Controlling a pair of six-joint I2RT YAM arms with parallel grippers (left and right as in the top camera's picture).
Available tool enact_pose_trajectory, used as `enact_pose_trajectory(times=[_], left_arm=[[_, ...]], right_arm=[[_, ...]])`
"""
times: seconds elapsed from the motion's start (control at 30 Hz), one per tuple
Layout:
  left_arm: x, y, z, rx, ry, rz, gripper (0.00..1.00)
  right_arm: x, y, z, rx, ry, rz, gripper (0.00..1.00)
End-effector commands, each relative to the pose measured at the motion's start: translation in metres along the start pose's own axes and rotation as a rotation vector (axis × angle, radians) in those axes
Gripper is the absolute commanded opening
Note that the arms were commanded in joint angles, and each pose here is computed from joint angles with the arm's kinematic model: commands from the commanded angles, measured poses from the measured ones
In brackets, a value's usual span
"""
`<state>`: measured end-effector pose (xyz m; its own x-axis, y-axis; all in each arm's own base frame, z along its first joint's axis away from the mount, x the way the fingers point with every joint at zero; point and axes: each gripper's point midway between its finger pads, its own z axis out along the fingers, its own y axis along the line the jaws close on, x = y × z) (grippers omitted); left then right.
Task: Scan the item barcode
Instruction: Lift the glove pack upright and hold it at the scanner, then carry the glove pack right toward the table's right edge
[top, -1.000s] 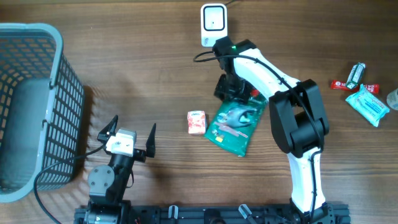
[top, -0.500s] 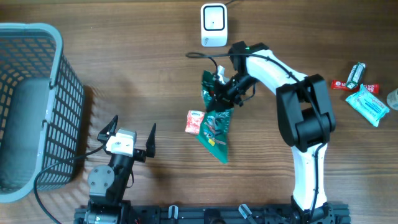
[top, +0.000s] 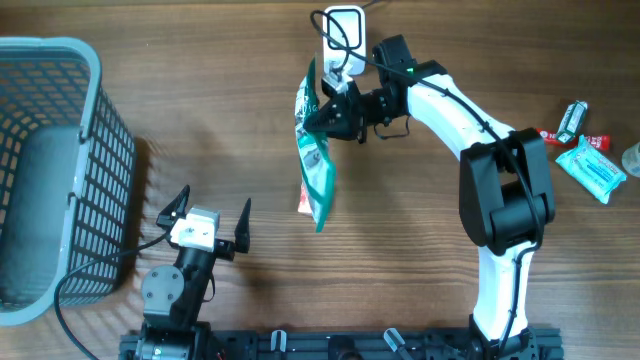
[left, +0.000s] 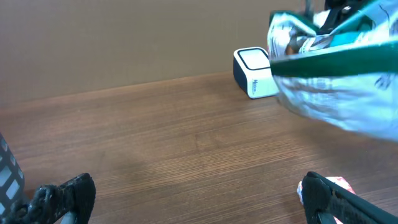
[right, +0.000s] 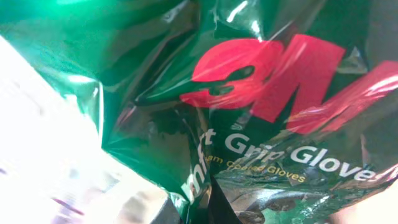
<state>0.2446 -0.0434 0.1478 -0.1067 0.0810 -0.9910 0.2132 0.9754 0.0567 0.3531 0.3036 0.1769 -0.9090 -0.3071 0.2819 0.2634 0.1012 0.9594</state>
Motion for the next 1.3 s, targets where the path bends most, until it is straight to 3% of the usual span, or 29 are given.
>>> enact_pose_trajectory(times=[0.0,0.07,0.23,0.37,0.43,0.67,0.73,0.8,0.87,1.0,1.13,1.2,1.27], left_arm=[[0.002,-0.003,0.0,0.017,0.003,0.012,1.0],[0.002,-0.003,0.0,0.017,0.003,0.012,1.0],[0.002,-0.003,0.0,0.017,0.003,0.012,1.0],[0.002,-0.003,0.0,0.017,0.003,0.012,1.0],[0.002,-0.003,0.0,0.017,0.003,0.012,1.0],[0.003,-0.003,0.0,0.017,0.004,0.012,1.0],[0.003,-0.003,0.0,0.017,0.004,0.012,1.0],[0.003,-0.003,0.0,0.017,0.004,0.012,1.0],[0.003,-0.003,0.0,0.017,0.004,0.012,1.0],[0.003,-0.003,0.0,0.017,0.004,0.012,1.0],[0.003,-0.003,0.0,0.017,0.004,0.012,1.0],[0.003,-0.003,0.0,0.017,0.004,0.012,1.0],[0.003,-0.003,0.0,0.017,0.004,0.012,1.0]], right_arm=[[0.009,0.016,0.001,-0.038,0.053,0.635,0.05],[0.009,0.016,0.001,-0.035,0.055,0.758,0.04],[0.006,0.015,0.0,-0.026,0.043,0.868,0.04],[-0.004,0.032,0.0,-0.033,0.053,0.41,0.04],[-0.01,0.049,0.0,0.004,-0.021,0.172,0.04],[0.016,0.079,-0.049,0.425,-0.519,-0.197,0.05],[0.037,0.084,-0.071,0.615,-0.595,-0.379,0.05],[0.072,0.081,-0.086,0.731,-0.614,-0.385,0.05],[0.091,0.089,-0.093,0.778,-0.586,-0.508,0.04],[0.127,0.163,-0.075,0.63,-0.551,-0.974,0.04],[0.157,0.213,-0.073,0.654,-0.566,-1.44,0.04],[0.176,0.214,-0.056,0.601,-0.412,-1.687,0.04],[0.213,0.219,-0.034,0.399,-0.218,-2.012,0.04]])
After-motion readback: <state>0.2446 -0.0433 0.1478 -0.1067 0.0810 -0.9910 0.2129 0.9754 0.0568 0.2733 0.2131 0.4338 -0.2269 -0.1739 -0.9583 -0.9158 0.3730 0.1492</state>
